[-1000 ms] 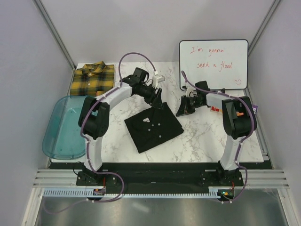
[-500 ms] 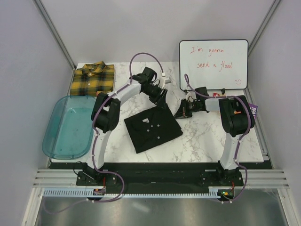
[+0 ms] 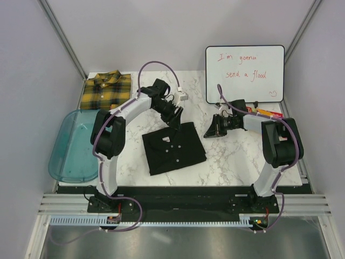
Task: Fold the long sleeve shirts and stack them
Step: Fold the shirt
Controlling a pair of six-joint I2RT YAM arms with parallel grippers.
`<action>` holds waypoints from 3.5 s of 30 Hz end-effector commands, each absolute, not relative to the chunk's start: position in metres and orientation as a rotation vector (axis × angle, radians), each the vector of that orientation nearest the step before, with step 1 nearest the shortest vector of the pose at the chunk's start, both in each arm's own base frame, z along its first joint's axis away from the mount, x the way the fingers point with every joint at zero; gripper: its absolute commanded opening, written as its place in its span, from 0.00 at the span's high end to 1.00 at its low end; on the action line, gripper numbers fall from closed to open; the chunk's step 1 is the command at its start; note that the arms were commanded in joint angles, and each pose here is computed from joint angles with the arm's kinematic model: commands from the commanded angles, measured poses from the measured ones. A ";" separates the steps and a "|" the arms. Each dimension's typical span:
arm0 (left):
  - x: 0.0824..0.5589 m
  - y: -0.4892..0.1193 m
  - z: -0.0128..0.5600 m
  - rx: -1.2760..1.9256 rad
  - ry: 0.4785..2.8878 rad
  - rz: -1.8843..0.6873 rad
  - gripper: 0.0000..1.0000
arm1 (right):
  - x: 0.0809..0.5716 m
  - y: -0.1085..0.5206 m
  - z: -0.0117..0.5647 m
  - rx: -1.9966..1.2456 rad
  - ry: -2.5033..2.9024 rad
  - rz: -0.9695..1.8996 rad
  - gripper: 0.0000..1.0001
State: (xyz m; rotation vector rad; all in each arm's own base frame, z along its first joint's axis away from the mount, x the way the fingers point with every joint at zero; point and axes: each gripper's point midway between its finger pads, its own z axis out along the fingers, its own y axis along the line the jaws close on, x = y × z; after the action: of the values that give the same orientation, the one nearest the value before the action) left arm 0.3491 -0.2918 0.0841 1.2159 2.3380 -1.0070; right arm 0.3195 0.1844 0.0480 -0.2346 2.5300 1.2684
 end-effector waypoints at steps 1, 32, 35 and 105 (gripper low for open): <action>0.340 -0.287 0.096 1.331 2.249 -0.976 0.38 | 0.308 0.184 0.040 -0.276 2.546 1.276 0.83; 0.403 -0.290 0.072 1.306 2.252 -0.782 0.96 | 0.276 0.187 0.016 -0.236 2.637 1.374 0.88; 0.410 -0.283 0.066 1.286 2.277 -0.745 0.73 | 0.280 0.189 0.027 -0.256 2.598 1.375 0.86; 0.432 -0.151 0.036 0.188 2.620 -0.918 0.81 | 0.319 0.235 0.002 -0.775 2.610 0.907 0.79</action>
State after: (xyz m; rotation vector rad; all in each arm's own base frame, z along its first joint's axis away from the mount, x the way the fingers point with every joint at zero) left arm 0.4198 -0.1501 0.0324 0.1994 2.6452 -0.9347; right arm 0.3116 0.2604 0.0195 -0.7327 2.5557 1.0918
